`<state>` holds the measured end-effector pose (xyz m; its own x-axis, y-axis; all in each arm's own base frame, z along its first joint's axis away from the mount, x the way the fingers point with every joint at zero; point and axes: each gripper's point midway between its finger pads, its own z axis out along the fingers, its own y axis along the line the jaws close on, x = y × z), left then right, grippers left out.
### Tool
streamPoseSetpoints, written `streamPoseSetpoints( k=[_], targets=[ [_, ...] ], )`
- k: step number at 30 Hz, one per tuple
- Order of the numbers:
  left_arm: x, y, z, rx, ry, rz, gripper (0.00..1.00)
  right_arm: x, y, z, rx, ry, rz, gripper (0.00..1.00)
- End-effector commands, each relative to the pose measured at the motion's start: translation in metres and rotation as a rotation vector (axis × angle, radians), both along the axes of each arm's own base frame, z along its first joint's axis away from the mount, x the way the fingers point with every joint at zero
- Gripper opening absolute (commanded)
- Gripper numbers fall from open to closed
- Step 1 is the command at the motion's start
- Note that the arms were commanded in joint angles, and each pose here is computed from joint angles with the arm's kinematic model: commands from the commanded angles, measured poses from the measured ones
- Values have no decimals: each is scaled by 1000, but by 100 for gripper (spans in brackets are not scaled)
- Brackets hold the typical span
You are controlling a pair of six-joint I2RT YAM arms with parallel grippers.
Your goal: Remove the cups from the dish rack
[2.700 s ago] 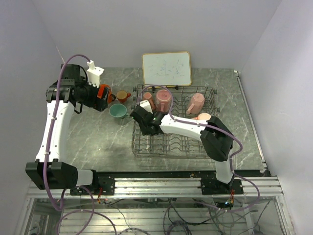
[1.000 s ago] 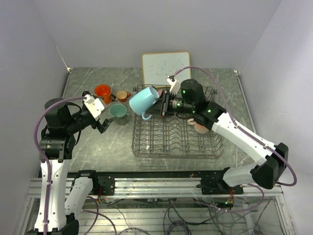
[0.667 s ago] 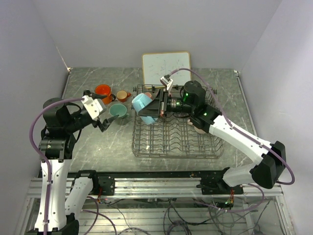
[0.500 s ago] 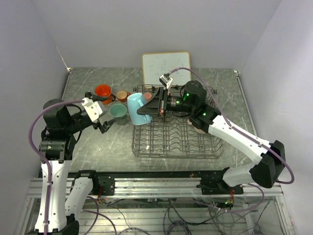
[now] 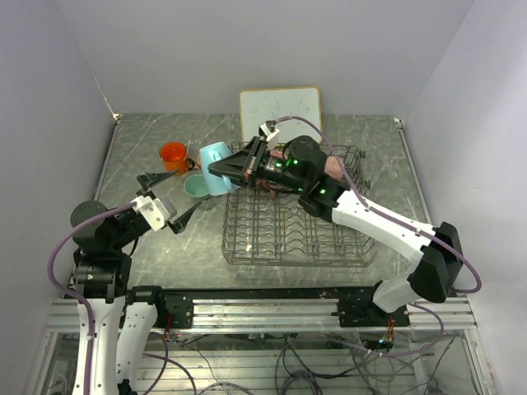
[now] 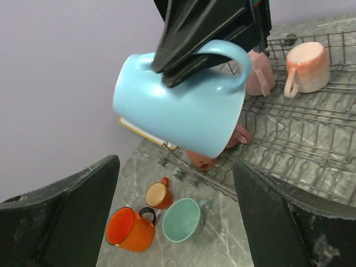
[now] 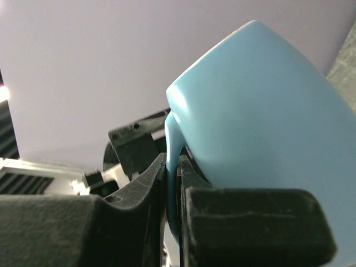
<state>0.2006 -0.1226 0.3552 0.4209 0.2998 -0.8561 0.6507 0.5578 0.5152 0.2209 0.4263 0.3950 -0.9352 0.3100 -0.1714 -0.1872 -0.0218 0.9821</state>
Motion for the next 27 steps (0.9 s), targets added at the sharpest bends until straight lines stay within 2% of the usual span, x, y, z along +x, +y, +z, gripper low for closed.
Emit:
streamPoseSetpoints(
  k=[1,4,8,14,20,27],
  targets=[
    [4,6,18,5,-140,42,93,8,8,84,248,-23,-122,0],
    [5,9,12,38,-170,61,93,10,19,97,288,-10,-142,0],
    [6,23,22,29,-283,161,93,5,32,109,310,-7,-147,0],
    [8,41,54,-82,-387,279,91,-15,42,105,342,37,-87,0],
    [5,37,67,-128,-389,251,87,-34,52,103,362,62,-47,0],
    [7,47,74,-121,-437,316,84,-43,52,99,355,80,-38,0]
  ],
)
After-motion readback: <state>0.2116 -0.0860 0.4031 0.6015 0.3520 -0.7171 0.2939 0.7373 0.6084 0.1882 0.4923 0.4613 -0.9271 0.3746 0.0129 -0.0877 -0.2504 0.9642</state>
